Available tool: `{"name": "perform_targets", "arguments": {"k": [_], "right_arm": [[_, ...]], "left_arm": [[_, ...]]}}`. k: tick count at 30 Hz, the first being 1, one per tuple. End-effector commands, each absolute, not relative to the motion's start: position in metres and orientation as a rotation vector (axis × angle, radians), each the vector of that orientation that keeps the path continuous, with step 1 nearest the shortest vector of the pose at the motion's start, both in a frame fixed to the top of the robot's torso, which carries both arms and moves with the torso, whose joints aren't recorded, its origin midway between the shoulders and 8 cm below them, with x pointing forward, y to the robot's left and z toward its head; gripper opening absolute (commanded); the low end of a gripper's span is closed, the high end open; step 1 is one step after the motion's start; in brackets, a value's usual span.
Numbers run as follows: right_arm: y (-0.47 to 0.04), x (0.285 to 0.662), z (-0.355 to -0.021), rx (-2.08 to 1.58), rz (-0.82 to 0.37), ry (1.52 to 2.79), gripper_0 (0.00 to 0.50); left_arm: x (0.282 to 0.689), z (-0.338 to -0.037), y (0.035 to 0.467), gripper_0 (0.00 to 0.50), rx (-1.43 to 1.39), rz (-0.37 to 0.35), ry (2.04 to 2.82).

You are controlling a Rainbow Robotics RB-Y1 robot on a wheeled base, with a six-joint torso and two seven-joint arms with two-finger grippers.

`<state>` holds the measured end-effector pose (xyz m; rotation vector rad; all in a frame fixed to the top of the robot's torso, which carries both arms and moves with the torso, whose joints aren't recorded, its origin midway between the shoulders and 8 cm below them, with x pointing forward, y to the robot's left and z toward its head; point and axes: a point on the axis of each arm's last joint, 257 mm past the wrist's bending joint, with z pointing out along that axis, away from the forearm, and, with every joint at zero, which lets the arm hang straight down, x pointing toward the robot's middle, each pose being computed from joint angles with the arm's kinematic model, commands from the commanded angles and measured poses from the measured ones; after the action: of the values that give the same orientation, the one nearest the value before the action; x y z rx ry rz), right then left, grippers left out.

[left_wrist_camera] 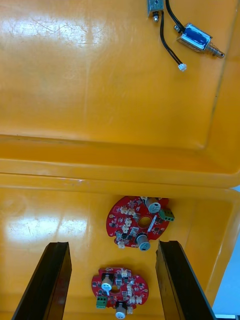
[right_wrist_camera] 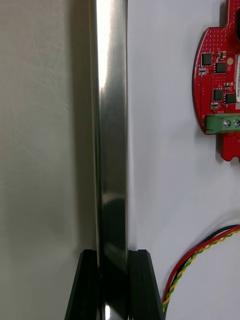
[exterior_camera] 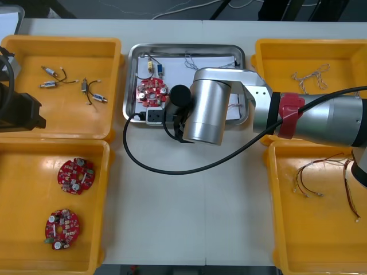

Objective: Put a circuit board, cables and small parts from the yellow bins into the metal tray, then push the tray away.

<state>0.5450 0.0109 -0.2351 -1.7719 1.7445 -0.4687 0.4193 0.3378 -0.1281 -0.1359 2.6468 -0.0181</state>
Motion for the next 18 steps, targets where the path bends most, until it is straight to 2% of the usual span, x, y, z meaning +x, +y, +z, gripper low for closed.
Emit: {"name": "perform_targets", "arguments": {"k": [1,18], "right_arm": [[0.013,0.564,-0.204,-1.773,-0.519,1.667,0.0],[0.023,0.591,-0.183,-1.742,-0.523,1.571,0.0]], "left_arm": [[0.417,-0.113,0.357,0.5,-0.077,0.068,2.616],[0.417,-0.113,0.357,0.5,-0.077,0.068,2.616]]}}
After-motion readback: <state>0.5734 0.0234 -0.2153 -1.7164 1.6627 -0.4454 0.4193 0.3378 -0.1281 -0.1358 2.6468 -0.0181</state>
